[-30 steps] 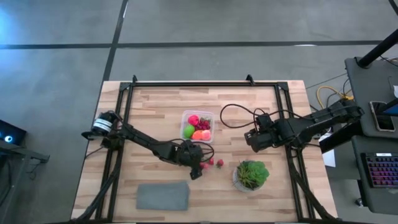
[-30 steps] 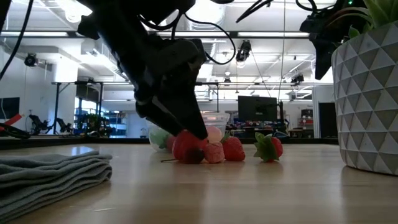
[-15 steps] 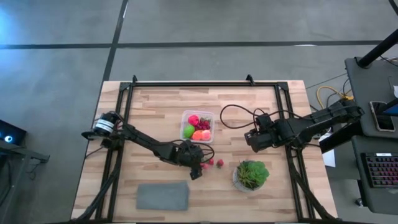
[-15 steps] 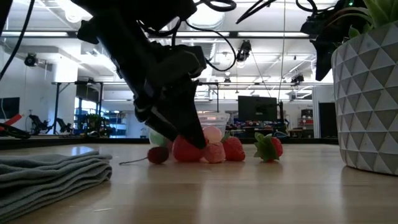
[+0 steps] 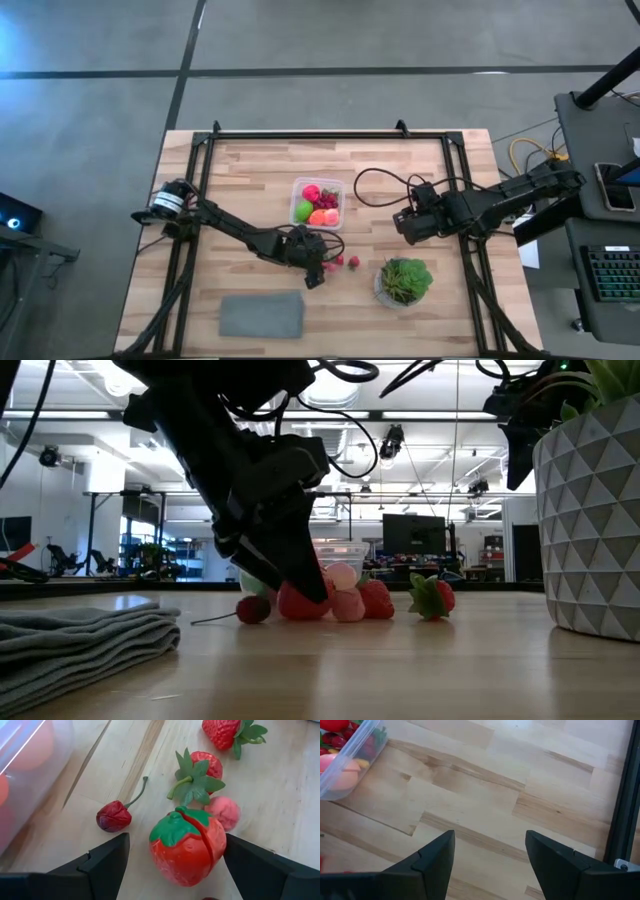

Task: Pick and placing Produce into tupperware
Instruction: Put the red strawberry into the transparent bin

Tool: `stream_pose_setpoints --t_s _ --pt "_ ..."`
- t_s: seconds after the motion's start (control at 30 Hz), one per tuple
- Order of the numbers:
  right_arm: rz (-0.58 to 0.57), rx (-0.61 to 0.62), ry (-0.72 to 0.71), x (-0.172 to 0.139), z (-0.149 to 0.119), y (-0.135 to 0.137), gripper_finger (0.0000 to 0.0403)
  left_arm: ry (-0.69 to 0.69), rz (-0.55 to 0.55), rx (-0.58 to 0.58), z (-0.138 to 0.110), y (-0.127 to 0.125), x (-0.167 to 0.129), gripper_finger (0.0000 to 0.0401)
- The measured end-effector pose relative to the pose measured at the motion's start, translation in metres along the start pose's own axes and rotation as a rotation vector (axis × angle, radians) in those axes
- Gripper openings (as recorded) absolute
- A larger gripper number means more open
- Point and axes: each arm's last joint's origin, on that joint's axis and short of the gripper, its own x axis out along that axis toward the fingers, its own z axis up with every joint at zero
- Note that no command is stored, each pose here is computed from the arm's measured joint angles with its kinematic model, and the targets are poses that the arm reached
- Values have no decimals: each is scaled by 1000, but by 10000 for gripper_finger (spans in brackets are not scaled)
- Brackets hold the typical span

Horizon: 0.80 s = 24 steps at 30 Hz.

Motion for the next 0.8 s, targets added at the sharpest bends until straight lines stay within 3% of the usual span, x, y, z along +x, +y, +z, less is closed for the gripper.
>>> stream_pose_setpoints --t_s 0.3,0.8 --pt "4 3 -4 0 0 1 235 2 -3 0 0 0 0 294" --pt "9 17 -4 0 0 1 235 18 -24 1 -1 -1 0 223"
